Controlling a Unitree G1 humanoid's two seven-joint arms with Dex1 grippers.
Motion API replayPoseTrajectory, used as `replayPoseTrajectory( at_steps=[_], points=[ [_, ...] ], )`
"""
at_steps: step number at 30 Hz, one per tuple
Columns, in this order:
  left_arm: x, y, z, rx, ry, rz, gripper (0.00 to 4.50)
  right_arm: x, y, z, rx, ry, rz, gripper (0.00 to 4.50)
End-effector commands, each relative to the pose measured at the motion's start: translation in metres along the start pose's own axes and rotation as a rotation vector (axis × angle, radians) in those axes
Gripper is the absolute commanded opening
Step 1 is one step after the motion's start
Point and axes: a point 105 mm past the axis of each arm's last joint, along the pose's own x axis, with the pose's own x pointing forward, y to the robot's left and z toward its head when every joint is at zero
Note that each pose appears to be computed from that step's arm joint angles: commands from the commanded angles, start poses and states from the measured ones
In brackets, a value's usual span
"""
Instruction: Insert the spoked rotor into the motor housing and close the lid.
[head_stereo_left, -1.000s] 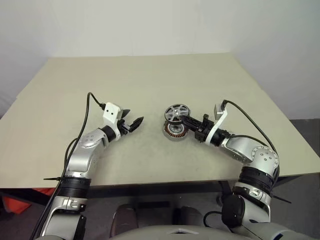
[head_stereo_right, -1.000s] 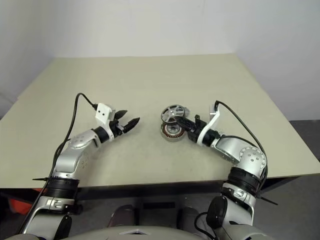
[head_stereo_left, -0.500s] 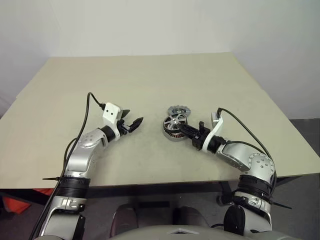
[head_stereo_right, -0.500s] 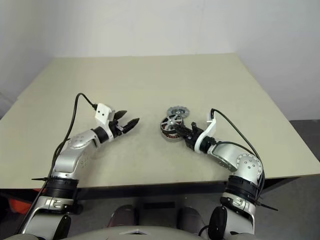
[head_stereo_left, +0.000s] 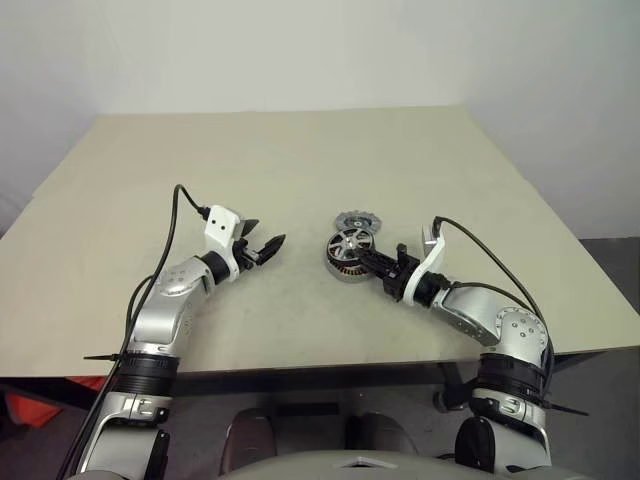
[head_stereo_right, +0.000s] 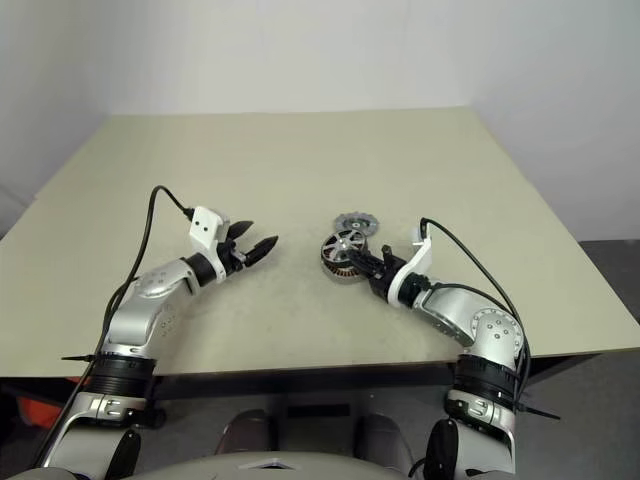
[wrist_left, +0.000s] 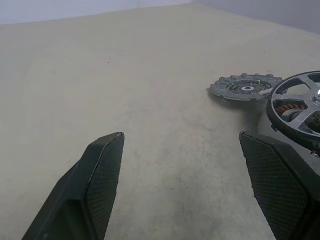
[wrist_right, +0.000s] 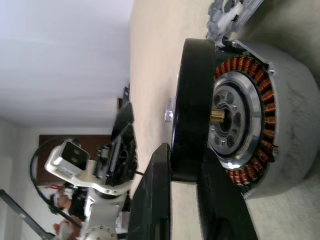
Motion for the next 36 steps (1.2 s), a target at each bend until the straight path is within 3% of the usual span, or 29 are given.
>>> replayPoseTrajectory(
  at_steps=[1, 2, 20, 36],
  points=[
    [-0.001, 0.004, 0.015, 0.038, -0.044, 0.009, 3.86, -0.003, 0.016, 0.005, -0.029, -0.021, 0.068, 2.01],
    [0.0, 0.004, 0.016, 0.038, -0.044, 0.008, 3.86, -0.003, 0.018, 0.007, -0.035, -0.027, 0.072, 2.29],
    [0.003, 0.002, 0.016, 0.042, -0.042, -0.005, 3.86, -0.024, 0.026, 0.021, -0.15, -0.07, 0.115, 2.29],
    [0.005, 0.0, 0.015, 0.044, -0.039, -0.016, 3.86, -0.03, 0.027, 0.03, -0.42, -0.059, 0.091, 2.29]
  ],
)
